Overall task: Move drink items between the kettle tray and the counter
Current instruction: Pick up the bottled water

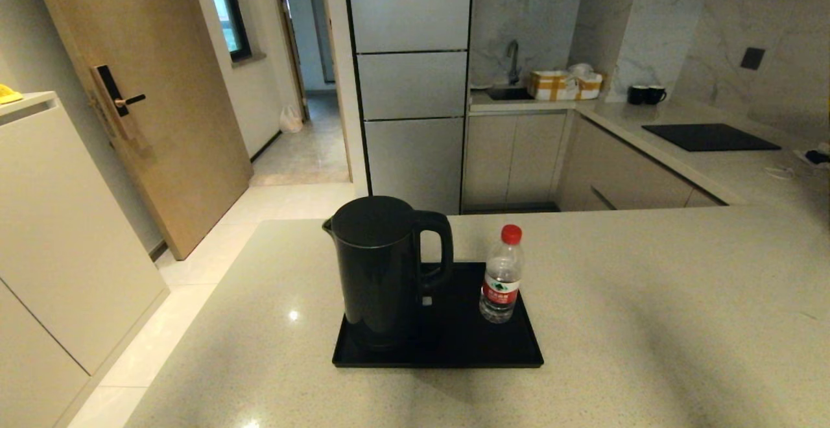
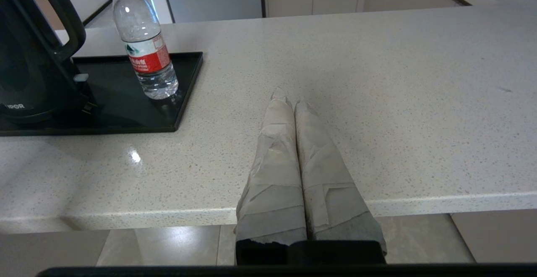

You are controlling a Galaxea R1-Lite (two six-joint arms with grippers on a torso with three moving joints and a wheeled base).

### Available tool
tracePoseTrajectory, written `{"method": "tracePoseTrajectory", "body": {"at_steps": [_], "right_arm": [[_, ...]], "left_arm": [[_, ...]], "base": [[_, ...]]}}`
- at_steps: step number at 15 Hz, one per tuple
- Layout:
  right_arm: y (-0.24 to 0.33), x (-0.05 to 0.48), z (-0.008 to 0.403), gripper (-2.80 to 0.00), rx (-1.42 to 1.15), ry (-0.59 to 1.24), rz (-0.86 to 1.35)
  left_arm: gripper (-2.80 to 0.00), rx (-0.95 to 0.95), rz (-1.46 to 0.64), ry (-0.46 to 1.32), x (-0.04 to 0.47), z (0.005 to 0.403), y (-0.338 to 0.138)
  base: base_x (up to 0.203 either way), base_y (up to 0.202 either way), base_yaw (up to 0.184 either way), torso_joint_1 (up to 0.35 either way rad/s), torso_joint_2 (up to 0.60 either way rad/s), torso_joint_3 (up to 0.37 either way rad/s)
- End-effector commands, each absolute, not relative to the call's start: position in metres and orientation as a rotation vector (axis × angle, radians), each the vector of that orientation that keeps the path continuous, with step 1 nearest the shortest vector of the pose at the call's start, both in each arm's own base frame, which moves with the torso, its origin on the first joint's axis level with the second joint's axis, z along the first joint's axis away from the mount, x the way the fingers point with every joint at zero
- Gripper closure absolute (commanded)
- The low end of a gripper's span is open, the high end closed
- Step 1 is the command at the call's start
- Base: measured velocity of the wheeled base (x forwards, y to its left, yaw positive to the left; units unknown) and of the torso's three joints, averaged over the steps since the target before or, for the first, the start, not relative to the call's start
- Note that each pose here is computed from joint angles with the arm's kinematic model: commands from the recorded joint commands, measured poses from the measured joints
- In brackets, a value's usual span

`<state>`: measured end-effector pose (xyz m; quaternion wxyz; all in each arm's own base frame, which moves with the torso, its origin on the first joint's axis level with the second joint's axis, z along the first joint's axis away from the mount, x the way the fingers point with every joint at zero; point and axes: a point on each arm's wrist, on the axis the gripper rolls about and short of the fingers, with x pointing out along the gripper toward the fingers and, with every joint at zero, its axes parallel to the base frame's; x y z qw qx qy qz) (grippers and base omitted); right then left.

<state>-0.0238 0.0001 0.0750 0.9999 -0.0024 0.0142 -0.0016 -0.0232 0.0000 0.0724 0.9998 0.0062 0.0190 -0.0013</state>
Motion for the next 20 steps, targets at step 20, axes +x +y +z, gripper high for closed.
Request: {"method": "tracePoseTrajectory", "body": {"at_steps": [20], "right_arm": [[0.009,0.149,0.167,0.0,0.027,0.751,0.326]], "left_arm": [[0.0,0.012,-0.002,0.037,-0.023,0.073,0.0]], "base": [[0.0,0.0,0.0,0.0,0.0,0.0]]}}
